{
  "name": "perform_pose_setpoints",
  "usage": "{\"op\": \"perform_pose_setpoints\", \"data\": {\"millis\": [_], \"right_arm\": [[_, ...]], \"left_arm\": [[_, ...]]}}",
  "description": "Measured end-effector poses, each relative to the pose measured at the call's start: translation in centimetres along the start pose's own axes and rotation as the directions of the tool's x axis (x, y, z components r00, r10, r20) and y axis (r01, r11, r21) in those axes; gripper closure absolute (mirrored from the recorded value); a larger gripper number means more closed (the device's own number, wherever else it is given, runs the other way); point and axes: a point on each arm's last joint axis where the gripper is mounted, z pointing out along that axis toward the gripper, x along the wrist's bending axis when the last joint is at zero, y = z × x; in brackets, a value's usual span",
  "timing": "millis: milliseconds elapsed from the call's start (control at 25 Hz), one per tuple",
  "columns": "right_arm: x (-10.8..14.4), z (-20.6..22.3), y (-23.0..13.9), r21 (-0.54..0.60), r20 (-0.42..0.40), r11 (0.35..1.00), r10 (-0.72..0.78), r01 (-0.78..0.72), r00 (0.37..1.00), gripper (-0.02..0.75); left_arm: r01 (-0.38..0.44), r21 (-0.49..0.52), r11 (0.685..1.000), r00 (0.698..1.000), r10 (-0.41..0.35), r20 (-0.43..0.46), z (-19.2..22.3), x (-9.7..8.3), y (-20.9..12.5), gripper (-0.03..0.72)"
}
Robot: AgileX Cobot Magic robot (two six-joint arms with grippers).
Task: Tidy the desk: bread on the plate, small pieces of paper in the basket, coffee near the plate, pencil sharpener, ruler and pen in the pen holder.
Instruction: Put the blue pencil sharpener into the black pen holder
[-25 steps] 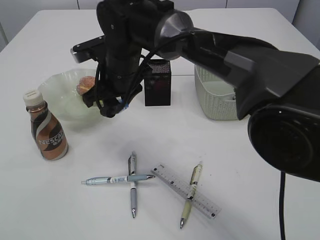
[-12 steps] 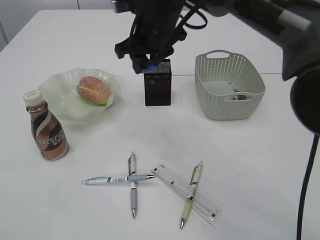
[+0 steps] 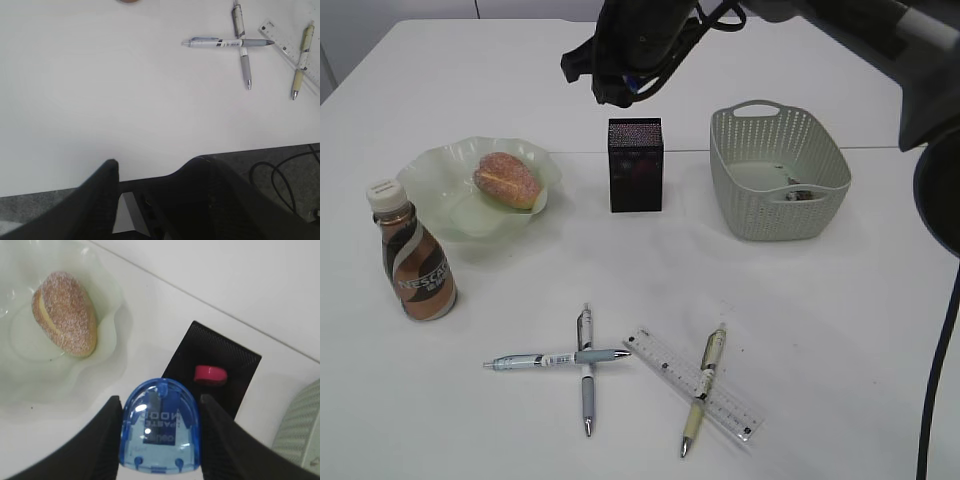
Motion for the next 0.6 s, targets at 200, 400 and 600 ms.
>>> {"op": "perform_pose_setpoints", "data": {"millis": [200,400,600], "right_arm": [[-0.9,1.4,0.2,-0.062,0.022,0.998,0.005,-0.003,1.0,0.423],[-2.3,4.0,-0.4,-0.088,0.039,0.996,0.023,-0.02,0.999,0.423],[-3.1,6.8,-1.4,-0.096,0.036,0.995,0.043,-0.039,0.998,0.423]], "left_arm": [[0.004,0.002,1.0,1.0,-0.004,0.011,0.0,-0.1,0.0,0.265],[0.004,0.002,1.0,1.0,-0.004,0.013,0.0,-0.1,0.0,0.265],[0.005,0.003,1.0,1.0,-0.005,0.015,0.0,-0.1,0.0,0.265]]}}
